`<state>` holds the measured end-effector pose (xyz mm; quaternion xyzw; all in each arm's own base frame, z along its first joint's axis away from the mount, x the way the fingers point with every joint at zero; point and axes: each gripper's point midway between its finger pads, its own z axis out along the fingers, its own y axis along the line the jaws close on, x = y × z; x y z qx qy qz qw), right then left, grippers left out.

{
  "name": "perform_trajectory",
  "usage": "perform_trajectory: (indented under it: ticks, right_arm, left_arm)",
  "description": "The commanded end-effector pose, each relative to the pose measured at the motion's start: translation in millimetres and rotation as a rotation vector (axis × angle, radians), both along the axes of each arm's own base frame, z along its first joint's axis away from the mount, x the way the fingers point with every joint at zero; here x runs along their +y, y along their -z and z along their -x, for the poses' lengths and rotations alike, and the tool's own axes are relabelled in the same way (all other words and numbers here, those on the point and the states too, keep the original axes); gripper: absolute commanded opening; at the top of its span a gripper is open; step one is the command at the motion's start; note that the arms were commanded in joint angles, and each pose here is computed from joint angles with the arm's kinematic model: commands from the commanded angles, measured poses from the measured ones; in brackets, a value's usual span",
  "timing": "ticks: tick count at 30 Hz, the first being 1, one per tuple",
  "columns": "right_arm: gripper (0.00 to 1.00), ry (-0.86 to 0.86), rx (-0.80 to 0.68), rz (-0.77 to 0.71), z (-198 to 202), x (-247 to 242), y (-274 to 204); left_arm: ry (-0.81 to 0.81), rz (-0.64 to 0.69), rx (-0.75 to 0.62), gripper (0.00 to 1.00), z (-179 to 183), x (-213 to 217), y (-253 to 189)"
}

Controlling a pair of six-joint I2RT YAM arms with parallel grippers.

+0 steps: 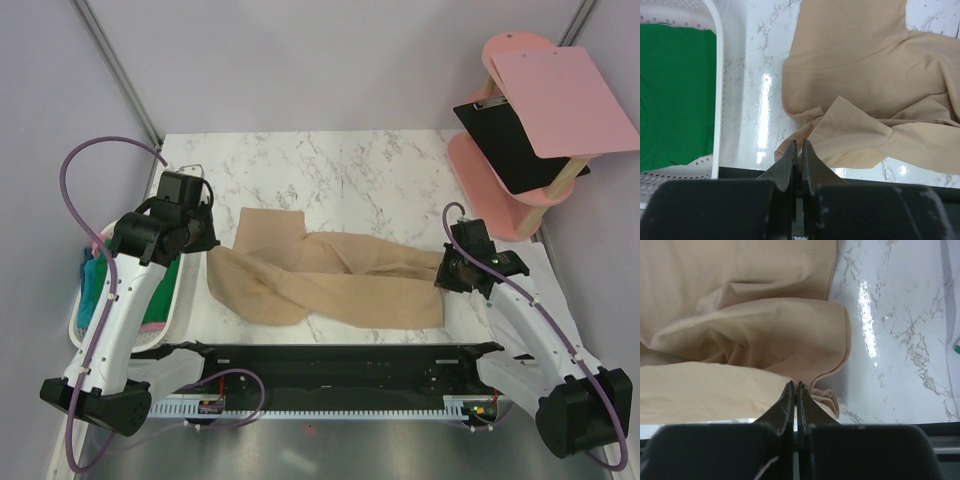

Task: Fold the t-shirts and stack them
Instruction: Flatten out the tshirt

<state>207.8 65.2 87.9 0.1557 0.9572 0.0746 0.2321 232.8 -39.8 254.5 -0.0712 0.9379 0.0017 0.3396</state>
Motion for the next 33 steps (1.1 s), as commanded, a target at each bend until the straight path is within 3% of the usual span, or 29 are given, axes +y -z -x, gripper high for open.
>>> perform_trajectory:
  ticks: [1,5,12,17,23,33]
  right_arm:
    - [0.0,-0.012,-0.177,-0.02,-17.6,3.8,-60.4]
    - [0.0,-0.035,-0.371,-0.045,-35.0,6.9,-131.3]
    - [0.0,-0.085,-0.657,-0.053,-62.6,12.0,-238.7]
    - [0.0,-0.117,-0.842,-0.061,-60.7,13.1,-313.4]
    - [0.0,-0.13,-0.962,-0.023,-41.6,2.6,-349.0]
    - [0.0,-0.163,-1.088,-0.045,-18.3,1.9,-366.5]
  left_arm:
    - [-0.012,0.026,-0.059,0.02,-8.3,-2.1,-14.3]
    - [-0.01,-0.007,-0.093,0.02,-12.9,3.3,-33.4]
    - [0.022,0.001,-0.292,0.02,-16.6,5.6,-121.3]
    - [0.096,0.049,-0.415,0.02,6.6,0.9,-168.3]
    - [0.155,0.124,-0.579,0.02,50.7,0.5,-205.2]
    - [0.167,0.135,-0.684,0.02,73.9,6.5,-227.1]
